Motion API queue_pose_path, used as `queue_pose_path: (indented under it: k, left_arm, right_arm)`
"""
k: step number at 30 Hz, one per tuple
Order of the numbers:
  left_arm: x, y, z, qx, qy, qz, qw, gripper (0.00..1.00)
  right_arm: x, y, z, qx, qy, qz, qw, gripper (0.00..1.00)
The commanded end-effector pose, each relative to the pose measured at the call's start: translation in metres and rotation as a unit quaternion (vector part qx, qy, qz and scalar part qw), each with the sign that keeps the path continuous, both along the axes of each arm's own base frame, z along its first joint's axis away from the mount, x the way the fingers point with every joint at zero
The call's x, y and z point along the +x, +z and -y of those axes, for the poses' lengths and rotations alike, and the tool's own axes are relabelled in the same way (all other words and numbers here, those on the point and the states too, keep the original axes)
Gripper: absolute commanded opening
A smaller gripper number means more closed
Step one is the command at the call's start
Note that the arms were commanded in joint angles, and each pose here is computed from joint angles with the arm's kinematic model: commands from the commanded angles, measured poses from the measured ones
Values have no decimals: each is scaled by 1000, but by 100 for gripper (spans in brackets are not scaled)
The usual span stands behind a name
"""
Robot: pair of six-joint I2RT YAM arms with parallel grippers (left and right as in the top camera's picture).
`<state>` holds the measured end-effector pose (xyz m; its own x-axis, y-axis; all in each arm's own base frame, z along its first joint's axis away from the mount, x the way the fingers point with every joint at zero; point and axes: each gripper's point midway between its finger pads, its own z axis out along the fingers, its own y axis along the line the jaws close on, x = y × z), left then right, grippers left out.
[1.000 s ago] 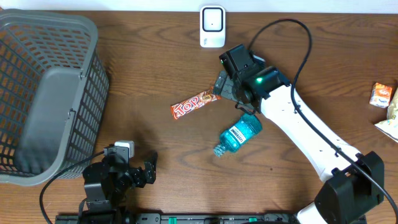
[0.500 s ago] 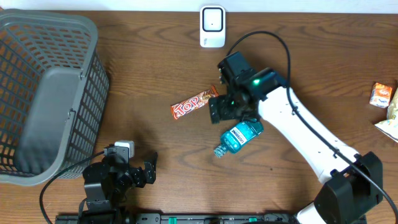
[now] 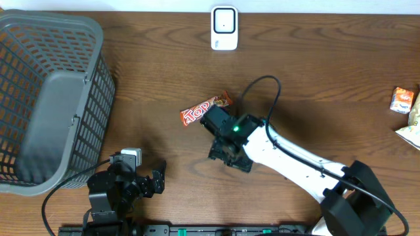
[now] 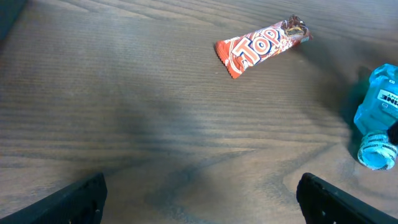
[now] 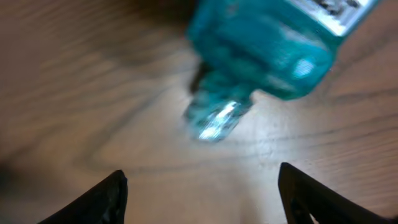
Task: Scan the item barcode
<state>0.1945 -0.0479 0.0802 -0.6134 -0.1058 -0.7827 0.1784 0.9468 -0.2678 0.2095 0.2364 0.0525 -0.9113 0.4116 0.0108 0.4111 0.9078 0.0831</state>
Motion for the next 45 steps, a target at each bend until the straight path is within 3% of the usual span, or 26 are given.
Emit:
queue_pose_path:
  k: [1, 3, 5, 7, 11, 19, 28, 39, 45]
  left_arm:
    - [0, 1, 0, -1, 1, 0, 1000, 98]
    - [0, 1, 0, -1, 1, 0, 1000, 98]
    - [0, 1, 0, -1, 1, 0, 1000, 98]
    - [0, 1, 0, -1, 1, 0, 1000, 98]
    - [0, 1, 0, -1, 1, 0, 1000, 98]
    - [0, 1, 0, -1, 1, 0, 1000, 98]
    - [0, 1, 0, -1, 1, 0, 1000, 98]
    - [0, 1, 0, -1, 1, 0, 1000, 98]
    - [0, 1, 0, -1, 1, 0, 1000, 98]
  right_arm:
    - [12, -9, 18, -32, -85, 40, 995, 71]
    - [15, -16, 18, -27, -88, 48, 995, 84]
    - [18, -22, 16, -18, -82, 55, 995, 87]
    - [19, -26, 15, -11, -75, 61, 995, 78]
    - [18, -33, 14, -6, -74, 66, 995, 74]
    - [16, -46, 17, -1, -75, 71, 995, 50]
    - [20, -42, 12, 11, -51, 75, 996, 19]
    - [32, 29, -15, 110, 41, 42, 992, 18]
    - [34, 60, -5, 125, 84, 24, 988, 19]
